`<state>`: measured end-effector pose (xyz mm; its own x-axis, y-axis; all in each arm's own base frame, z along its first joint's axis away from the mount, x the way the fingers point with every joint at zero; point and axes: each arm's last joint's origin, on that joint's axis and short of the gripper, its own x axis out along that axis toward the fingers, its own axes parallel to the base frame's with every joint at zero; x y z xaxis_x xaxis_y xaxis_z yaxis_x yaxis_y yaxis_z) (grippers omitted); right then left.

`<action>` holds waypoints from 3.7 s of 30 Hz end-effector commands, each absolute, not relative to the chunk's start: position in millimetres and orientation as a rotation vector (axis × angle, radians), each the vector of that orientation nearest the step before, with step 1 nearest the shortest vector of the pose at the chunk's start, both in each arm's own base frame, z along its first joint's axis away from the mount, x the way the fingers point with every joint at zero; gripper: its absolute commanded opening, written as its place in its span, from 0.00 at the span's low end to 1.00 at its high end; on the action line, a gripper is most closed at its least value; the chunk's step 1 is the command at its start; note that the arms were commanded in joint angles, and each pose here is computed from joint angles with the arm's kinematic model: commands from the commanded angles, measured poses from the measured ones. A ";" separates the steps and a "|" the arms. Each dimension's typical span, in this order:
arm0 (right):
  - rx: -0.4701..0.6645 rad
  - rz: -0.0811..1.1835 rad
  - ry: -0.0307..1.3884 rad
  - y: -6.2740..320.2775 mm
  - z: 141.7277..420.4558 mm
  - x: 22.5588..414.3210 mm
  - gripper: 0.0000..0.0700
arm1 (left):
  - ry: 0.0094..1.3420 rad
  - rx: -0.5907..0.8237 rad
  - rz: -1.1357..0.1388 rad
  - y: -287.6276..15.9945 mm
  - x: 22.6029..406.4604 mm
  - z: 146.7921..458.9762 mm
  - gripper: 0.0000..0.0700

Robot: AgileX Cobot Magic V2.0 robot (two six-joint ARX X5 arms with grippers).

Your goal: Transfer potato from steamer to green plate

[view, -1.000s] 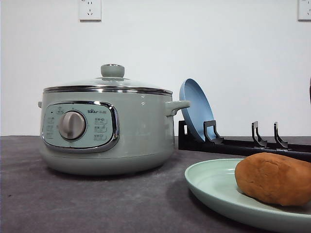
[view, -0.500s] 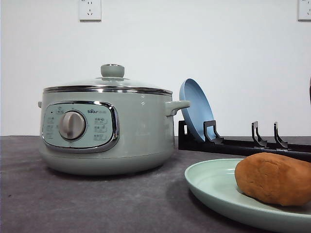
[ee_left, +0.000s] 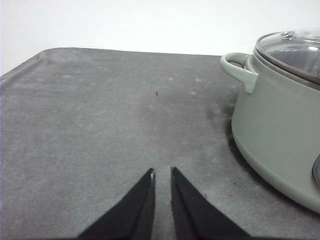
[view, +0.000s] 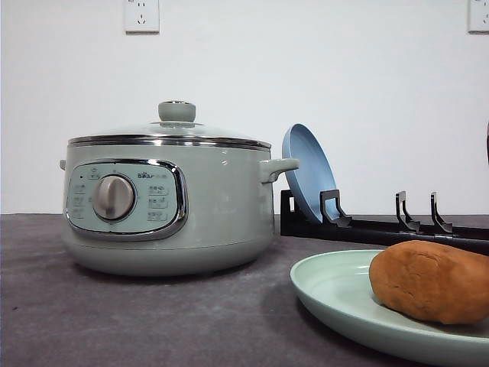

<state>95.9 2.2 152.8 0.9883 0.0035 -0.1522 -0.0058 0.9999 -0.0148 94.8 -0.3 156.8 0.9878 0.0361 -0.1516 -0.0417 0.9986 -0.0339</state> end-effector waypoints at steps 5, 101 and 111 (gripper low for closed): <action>-0.015 0.005 0.149 2.1 152.2 96.1 0.02 | 0.177 -0.028 0.044 -0.1 95.6 149.4 0.08; -0.015 0.005 0.149 2.2 152.2 96.1 0.02 | 0.177 -0.028 0.043 -0.1 95.6 149.4 0.08; -0.015 0.005 0.149 2.1 152.2 96.1 0.02 | 0.177 -0.028 0.043 -0.1 95.6 149.4 0.08</action>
